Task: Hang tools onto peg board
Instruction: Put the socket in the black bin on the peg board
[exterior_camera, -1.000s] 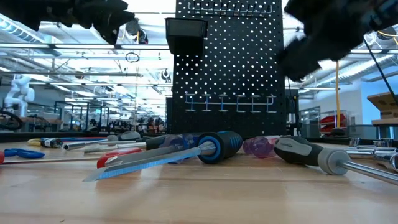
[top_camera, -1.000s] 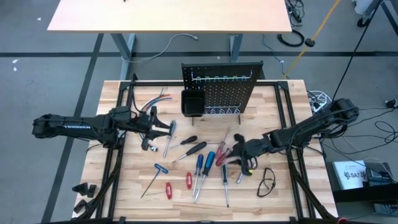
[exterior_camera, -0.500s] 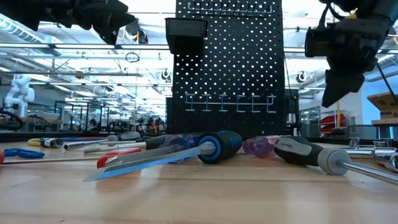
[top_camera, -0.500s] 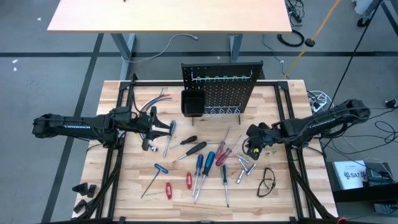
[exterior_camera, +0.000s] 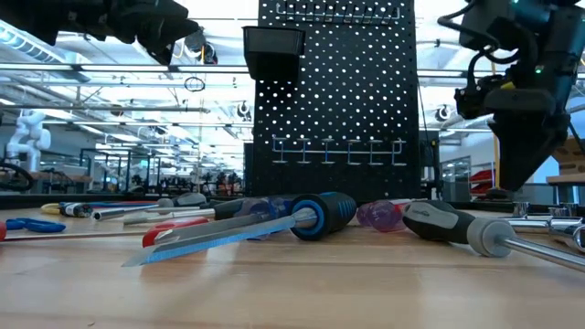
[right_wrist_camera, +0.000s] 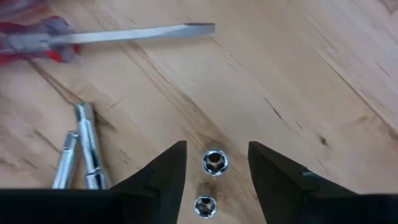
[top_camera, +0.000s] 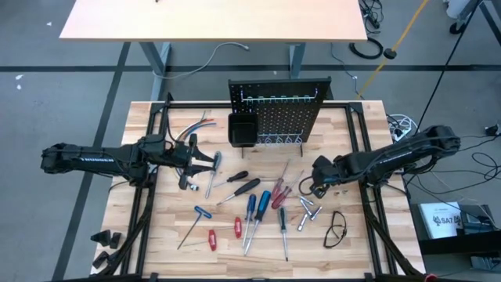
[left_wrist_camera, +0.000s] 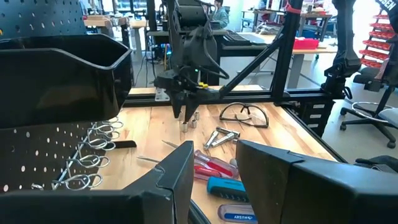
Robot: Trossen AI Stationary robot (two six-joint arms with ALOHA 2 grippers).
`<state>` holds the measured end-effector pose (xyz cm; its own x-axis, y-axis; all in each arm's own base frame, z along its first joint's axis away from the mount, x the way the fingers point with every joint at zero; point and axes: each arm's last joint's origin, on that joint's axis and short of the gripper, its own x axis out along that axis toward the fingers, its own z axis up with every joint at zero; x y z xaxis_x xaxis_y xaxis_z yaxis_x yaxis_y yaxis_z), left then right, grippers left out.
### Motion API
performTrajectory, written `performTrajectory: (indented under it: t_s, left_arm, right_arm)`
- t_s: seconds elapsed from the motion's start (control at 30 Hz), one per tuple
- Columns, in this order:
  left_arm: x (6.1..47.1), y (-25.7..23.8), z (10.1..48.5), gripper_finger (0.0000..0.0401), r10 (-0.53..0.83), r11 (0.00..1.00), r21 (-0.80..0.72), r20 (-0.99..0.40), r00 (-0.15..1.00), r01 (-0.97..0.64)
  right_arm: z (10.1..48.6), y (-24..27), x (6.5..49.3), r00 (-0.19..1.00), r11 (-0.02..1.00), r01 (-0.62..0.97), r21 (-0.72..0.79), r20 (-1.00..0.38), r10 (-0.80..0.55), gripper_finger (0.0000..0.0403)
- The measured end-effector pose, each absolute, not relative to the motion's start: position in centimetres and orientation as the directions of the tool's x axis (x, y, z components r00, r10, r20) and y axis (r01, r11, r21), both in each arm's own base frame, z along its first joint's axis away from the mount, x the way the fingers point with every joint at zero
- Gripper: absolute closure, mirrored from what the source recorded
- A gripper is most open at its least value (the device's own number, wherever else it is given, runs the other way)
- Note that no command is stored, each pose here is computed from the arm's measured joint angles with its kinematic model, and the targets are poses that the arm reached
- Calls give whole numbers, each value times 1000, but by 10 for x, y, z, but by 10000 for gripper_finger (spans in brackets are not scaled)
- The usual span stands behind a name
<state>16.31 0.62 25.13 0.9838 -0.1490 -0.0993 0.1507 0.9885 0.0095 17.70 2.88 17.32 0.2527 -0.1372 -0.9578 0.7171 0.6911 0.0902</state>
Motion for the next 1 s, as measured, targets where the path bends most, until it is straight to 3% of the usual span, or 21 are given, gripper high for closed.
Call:
performTrajectory:
  t_s: [0.53,1.0]
  left_arm:
    - [163,6,251,274,-149,989,9,-104,983,151]
    - [163,6,250,274,-149,989,6,-114,982,151]
  right_arm:
    - [152,31,186,139,712,702,-10,-979,-151,237]
    - [142,33,193,118,753,658,-8,-987,-114,325]
